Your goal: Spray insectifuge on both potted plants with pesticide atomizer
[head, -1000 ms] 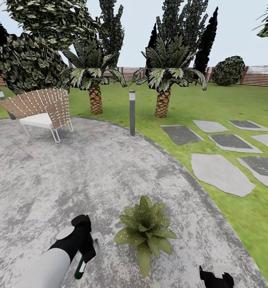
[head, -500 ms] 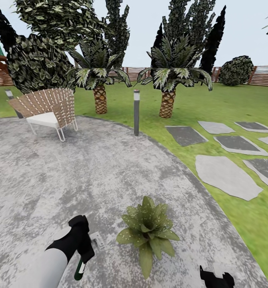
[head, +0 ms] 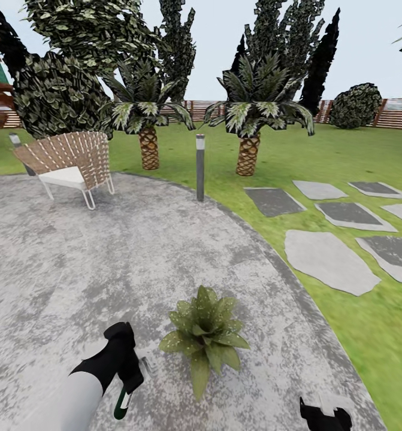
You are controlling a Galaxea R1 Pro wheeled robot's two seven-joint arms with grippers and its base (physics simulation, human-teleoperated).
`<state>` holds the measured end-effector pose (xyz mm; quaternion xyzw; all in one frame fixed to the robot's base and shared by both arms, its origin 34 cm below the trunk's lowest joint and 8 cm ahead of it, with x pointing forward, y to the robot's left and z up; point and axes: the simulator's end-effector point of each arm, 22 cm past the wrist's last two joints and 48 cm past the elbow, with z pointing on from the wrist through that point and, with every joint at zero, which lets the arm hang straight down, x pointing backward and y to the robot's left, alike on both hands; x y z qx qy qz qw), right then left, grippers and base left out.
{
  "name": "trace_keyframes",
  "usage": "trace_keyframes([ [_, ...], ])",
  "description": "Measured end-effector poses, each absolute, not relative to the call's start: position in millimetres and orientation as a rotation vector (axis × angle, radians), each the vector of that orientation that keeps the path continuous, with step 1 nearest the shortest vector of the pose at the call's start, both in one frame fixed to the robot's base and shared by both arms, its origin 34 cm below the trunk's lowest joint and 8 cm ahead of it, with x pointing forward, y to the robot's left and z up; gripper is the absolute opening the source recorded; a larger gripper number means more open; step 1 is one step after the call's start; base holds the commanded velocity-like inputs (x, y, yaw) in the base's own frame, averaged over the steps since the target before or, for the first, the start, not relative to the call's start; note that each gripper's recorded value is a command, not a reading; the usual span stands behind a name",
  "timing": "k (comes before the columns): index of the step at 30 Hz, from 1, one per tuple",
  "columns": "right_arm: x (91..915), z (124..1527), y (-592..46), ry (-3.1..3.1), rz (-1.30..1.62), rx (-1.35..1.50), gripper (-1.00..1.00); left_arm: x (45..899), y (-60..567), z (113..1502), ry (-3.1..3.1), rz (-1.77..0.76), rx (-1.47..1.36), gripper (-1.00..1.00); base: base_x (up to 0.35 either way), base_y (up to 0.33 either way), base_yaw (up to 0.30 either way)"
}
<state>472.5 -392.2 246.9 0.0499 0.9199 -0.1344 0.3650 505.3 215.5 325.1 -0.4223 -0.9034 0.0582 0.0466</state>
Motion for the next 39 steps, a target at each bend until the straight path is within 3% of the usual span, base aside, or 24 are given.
trace_keyframes([
  [10, 472.5, 247.1, -392.2, 2.365, -0.346, 0.128, 1.0, 516.0, 206.5, 333.5, -2.774, 0.179, -1.299, -1.0, -0.251, -0.121, 0.0],
  [21, 472.5, 247.4, -392.1, 2.365, -0.345, 0.129, 1.0, 531.7, 194.0, 351.0, -2.775, 0.202, -1.303, -1.0, 0.21, -0.12, 0.0],
  [39, 473.6, 247.6, -390.8, 2.363, -0.342, 0.128, 1.0, 582.4, 194.7, 422.4, -2.7, 0.164, -1.38, -1.0, 0.007, -0.002, 0.0],
])
